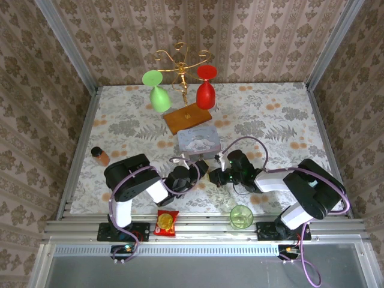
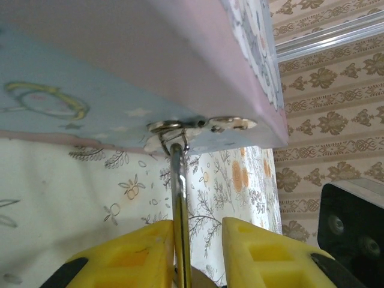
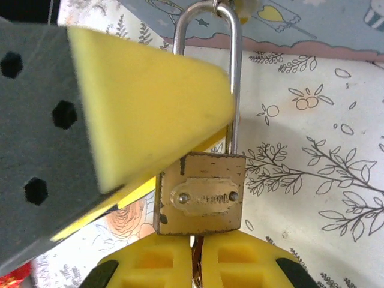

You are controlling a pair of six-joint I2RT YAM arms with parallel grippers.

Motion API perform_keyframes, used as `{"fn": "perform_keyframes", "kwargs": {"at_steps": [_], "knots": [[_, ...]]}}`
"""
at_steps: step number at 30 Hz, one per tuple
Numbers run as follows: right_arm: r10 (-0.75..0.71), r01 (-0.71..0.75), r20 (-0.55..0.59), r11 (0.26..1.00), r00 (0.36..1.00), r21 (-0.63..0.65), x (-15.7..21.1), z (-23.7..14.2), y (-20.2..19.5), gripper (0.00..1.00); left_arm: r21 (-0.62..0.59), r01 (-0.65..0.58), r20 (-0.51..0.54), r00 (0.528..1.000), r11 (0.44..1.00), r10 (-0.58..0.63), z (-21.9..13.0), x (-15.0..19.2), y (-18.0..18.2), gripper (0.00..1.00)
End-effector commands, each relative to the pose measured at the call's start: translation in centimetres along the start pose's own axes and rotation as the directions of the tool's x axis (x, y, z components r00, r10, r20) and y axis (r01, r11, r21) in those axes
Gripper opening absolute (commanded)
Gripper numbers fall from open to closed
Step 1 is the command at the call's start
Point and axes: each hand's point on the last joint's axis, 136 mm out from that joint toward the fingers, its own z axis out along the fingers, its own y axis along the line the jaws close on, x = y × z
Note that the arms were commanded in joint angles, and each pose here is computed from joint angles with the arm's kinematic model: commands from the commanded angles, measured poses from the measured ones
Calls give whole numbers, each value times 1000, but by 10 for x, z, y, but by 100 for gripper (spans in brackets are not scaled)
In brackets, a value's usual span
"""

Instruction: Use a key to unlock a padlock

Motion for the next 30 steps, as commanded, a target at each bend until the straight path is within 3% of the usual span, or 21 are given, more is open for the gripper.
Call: {"fn": "perform_keyframes", "kwargs": {"at_steps": [1,13,17,26,30], "knots": [[99,-91,44,983,994,-157,-12,-8,12,7,-32,-2,32,999,999,3,-13,-6,10,24],[131,-128,9,976,991,-178,-13,-6,12,7,-66,-17,32,999,998,19,-17,-10,23,17],[162,-165,-40,984,986,-67,1,-3,-9,17,-86,-24,37,999,996,28,-18,-12,30,17],[231,-230,-86,973,969,26,15,2,-33,17,-76,-19,29,999,997,21,-13,-11,27,19],[248,-242,-75,967,966,82,17,-5,-42,34,-74,-23,32,999,997,25,-14,-13,26,19]]}}
